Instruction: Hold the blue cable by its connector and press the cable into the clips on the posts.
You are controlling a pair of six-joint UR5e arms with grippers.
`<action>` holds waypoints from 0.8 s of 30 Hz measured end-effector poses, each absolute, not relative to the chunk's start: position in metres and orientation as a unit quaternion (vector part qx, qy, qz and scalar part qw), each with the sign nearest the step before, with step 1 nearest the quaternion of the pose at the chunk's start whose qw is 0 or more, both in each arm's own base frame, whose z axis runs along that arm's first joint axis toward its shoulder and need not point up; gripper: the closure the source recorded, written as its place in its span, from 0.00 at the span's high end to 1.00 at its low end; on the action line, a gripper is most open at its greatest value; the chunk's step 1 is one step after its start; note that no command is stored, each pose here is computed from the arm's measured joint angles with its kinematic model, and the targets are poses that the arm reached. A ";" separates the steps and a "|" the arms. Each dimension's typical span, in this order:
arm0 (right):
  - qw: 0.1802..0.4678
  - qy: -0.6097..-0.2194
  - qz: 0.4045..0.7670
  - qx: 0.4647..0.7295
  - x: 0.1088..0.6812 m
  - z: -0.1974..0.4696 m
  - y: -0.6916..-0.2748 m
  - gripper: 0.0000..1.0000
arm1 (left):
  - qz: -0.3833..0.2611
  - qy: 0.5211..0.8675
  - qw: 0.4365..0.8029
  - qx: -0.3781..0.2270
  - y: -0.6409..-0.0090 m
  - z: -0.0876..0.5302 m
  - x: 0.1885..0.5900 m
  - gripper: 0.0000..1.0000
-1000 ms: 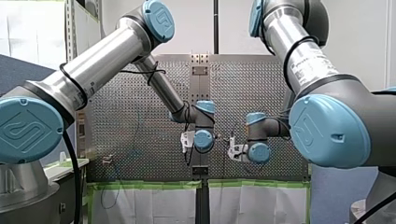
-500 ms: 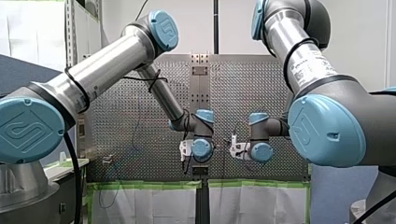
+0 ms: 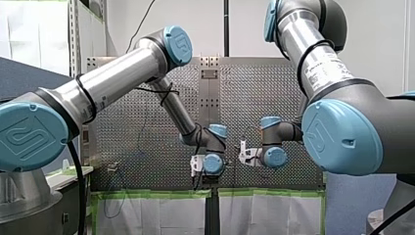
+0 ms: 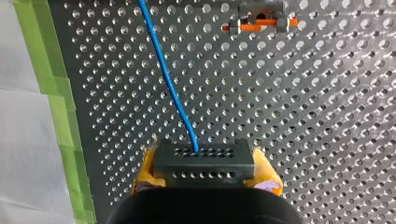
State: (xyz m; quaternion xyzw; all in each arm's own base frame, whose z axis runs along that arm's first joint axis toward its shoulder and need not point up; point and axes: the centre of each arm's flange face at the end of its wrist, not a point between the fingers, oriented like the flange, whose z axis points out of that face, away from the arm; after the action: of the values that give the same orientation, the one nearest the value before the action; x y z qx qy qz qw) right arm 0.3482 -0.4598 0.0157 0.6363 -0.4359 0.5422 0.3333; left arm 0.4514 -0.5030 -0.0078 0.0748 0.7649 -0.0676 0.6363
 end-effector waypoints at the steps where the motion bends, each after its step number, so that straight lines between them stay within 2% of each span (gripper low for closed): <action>1: 0.333 -0.435 0.543 0.637 0.348 0.016 -0.460 0.00 | -0.069 0.764 0.637 0.075 -0.505 -0.007 0.452 0.00; 24: 0.321 -0.445 0.555 0.625 0.345 0.029 -0.489 0.00 | -0.091 0.756 0.645 0.063 -0.518 0.001 0.454 0.00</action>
State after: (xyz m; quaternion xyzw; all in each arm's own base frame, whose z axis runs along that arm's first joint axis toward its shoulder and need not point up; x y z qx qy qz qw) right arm 0.3454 -0.4893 0.0287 0.6254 -0.4449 0.5549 0.3210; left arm 0.4543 -0.5181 0.0010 0.0632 0.7559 -0.0909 0.6453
